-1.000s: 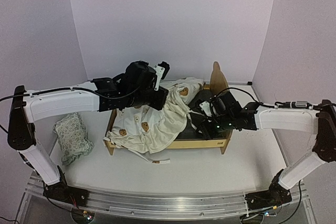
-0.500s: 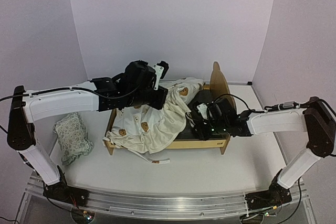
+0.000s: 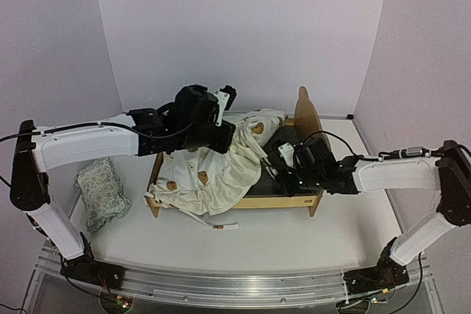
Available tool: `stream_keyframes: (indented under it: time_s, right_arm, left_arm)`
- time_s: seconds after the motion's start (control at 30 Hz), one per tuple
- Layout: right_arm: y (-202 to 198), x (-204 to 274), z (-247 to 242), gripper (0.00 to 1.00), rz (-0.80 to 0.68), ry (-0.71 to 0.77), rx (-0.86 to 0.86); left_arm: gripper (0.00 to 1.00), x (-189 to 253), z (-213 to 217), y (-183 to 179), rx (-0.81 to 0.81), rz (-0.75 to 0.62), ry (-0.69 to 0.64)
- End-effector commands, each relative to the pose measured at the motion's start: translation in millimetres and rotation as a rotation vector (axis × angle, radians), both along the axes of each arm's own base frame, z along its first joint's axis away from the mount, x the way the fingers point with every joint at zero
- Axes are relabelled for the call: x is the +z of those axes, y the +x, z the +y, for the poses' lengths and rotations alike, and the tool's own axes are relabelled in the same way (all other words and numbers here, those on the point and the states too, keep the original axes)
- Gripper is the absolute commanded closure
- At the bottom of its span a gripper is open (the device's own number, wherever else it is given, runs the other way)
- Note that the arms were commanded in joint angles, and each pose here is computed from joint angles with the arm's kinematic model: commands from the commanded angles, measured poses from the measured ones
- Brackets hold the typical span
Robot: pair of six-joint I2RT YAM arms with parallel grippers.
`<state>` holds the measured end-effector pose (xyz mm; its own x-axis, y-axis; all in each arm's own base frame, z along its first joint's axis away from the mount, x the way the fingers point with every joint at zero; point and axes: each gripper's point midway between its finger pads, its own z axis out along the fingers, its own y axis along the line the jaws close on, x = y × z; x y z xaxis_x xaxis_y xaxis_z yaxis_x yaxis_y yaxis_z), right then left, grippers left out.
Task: Set up the pet bed
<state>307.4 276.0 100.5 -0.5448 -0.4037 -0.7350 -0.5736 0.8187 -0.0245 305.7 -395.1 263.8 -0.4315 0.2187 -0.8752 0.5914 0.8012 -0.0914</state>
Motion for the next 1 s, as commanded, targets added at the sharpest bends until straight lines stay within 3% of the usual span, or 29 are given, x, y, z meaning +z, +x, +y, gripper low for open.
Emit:
stream_keyframes:
  time_s: [0.0, 0.17, 0.27, 0.3, 0.4, 0.43, 0.6, 0.73, 0.87, 0.97]
  right_arm:
    - [-9.2, 36.1, 2.3, 0.87, -0.056, 0.036, 0.028]
    - [-23.7, 43.0, 10.1, 0.97, -0.023, 0.071, 0.091]
    - [-23.5, 39.0, 9.5, 0.98, -0.014, 0.061, 0.088]
    - [-22.3, 36.1, 8.6, 0.95, -0.011, 0.049, 0.08]
    - [-16.6, 27.0, 6.7, 0.6, -0.007, 0.012, 0.059]
    - [-14.7, 24.2, 6.5, 0.53, -0.005, 0.0, 0.053]
    - [-6.5, 4.0, 8.7, 0.46, 0.015, -0.057, 0.04]
    - [0.5, -8.4, 12.6, 0.51, 0.024, -0.092, 0.037]
    - [6.9, -8.3, 8.4, 0.76, -0.003, -0.109, 0.004]
    - [7.2, 0.0, 5.5, 0.86, -0.032, -0.092, -0.009]
  left_arm:
    - [1.0, 36.3, 11.4, 5.4, 0.044, -0.043, -0.06]
    - [1.0, 37.5, 11.7, 6.4, 0.045, -0.043, -0.064]
    - [1.0, 36.8, 10.7, 5.9, 0.04, -0.04, -0.066]
    - [1.0, 36.3, 10.2, 5.7, 0.039, -0.038, -0.067]
    - [1.0, 35.8, 10.0, 5.2, 0.037, -0.035, -0.069]
    - [1.0, 36.1, 10.0, 5.0, 0.036, -0.035, -0.069]
    - [1.0, 38.1, 10.9, 4.7, 0.037, -0.036, -0.074]
    - [1.0, 37.5, 10.7, 4.5, 0.035, -0.034, -0.073]
    - [1.0, 34.7, 10.4, 4.4, 0.034, -0.031, -0.068]
    - [1.0, 33.0, 10.5, 5.3, 0.037, -0.029, -0.065]
